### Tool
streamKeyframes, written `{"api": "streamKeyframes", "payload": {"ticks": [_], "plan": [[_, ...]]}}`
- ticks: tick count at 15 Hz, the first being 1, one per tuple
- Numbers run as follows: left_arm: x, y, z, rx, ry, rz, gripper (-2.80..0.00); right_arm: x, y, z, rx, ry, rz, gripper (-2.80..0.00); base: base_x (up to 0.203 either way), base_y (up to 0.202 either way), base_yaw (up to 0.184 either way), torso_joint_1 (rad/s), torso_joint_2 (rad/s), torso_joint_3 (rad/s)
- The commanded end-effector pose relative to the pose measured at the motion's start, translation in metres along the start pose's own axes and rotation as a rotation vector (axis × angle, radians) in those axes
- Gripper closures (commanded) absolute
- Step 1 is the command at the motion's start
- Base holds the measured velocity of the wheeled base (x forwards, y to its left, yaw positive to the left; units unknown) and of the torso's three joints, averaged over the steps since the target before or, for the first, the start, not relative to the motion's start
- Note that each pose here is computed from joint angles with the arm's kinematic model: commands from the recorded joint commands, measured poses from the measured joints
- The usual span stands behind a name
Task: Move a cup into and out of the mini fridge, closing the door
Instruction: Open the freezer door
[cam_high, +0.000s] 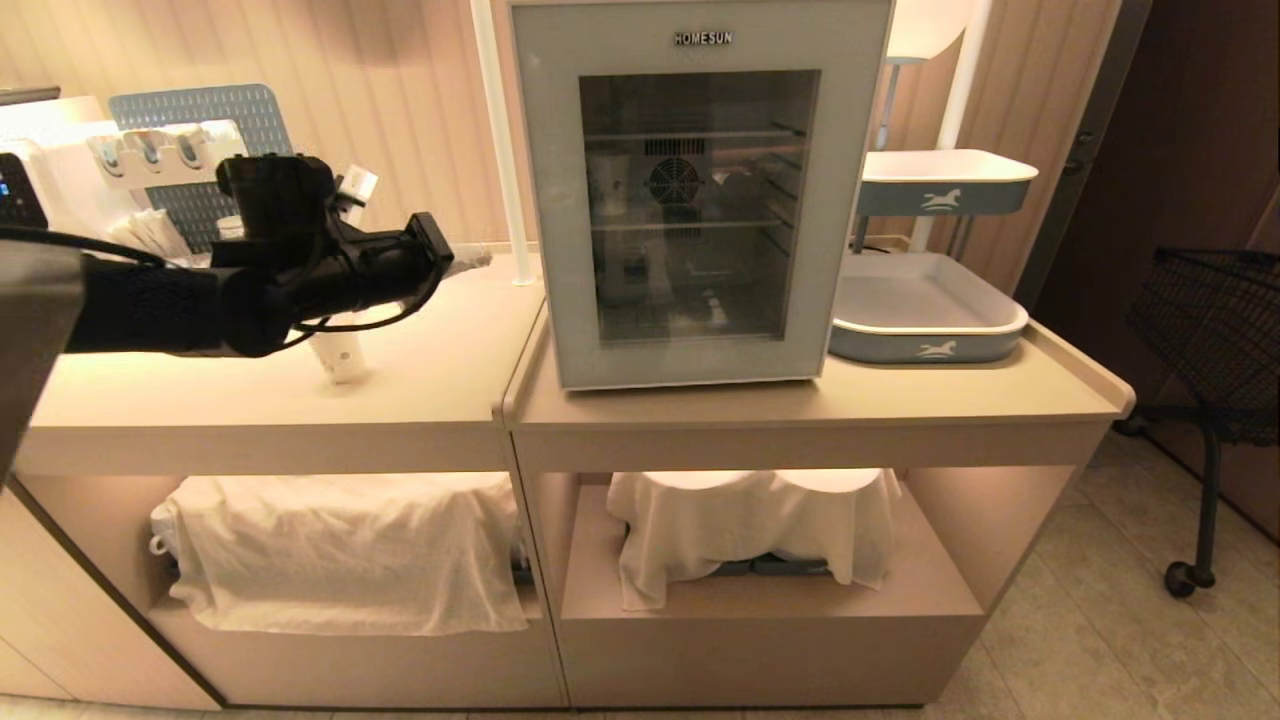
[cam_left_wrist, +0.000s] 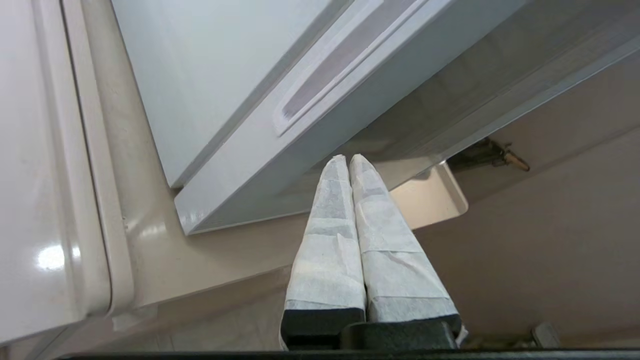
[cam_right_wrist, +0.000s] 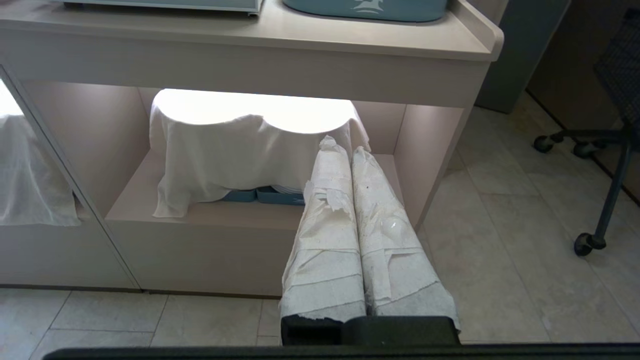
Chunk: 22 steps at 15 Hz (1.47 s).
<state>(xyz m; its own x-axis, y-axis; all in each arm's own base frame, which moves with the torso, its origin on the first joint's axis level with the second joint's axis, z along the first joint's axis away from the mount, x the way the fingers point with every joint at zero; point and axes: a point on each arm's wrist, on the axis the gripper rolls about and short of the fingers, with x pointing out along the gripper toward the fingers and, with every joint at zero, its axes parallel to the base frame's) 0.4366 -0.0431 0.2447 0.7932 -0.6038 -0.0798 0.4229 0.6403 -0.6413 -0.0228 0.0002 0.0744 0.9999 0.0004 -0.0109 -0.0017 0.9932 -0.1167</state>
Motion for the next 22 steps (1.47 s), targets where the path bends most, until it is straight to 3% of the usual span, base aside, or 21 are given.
{"api": "streamKeyframes", "payload": {"ticks": [1,7,10,11,16,22], "plan": [[0.014,0.013,-0.013,-0.028,0.039,0.013,0.00,0.001,0.001,-0.005,-0.001,0.018,0.003,0.00,0.000,0.000,0.000,0.000,0.00,0.000],[0.023,0.012,-0.015,0.023,0.018,-0.004,0.00,0.001,0.001,-0.005,-0.001,0.018,0.002,0.00,0.000,0.000,0.000,0.000,0.00,0.000],[0.029,0.018,-0.023,0.108,0.030,0.018,0.00,0.001,0.001,-0.005,-0.001,0.018,0.002,0.00,0.000,0.000,0.000,0.000,0.00,0.000],[0.034,0.019,-0.027,0.137,0.018,0.050,-2.80,0.001,0.001,-0.005,-0.001,0.018,0.003,0.00,0.000,0.000,0.000,0.000,0.00,0.000],[0.045,0.016,-0.029,0.140,0.006,0.081,-2.80,0.001,0.001,-0.005,-0.001,0.018,0.002,0.00,0.000,0.000,0.000,0.000,0.00,0.000],[0.058,-0.010,-0.008,0.215,-0.102,-0.022,-2.80,0.001,0.001,-0.005,-0.001,0.018,0.002,0.00,0.000,0.000,0.000,0.000,0.00,0.000]]}}
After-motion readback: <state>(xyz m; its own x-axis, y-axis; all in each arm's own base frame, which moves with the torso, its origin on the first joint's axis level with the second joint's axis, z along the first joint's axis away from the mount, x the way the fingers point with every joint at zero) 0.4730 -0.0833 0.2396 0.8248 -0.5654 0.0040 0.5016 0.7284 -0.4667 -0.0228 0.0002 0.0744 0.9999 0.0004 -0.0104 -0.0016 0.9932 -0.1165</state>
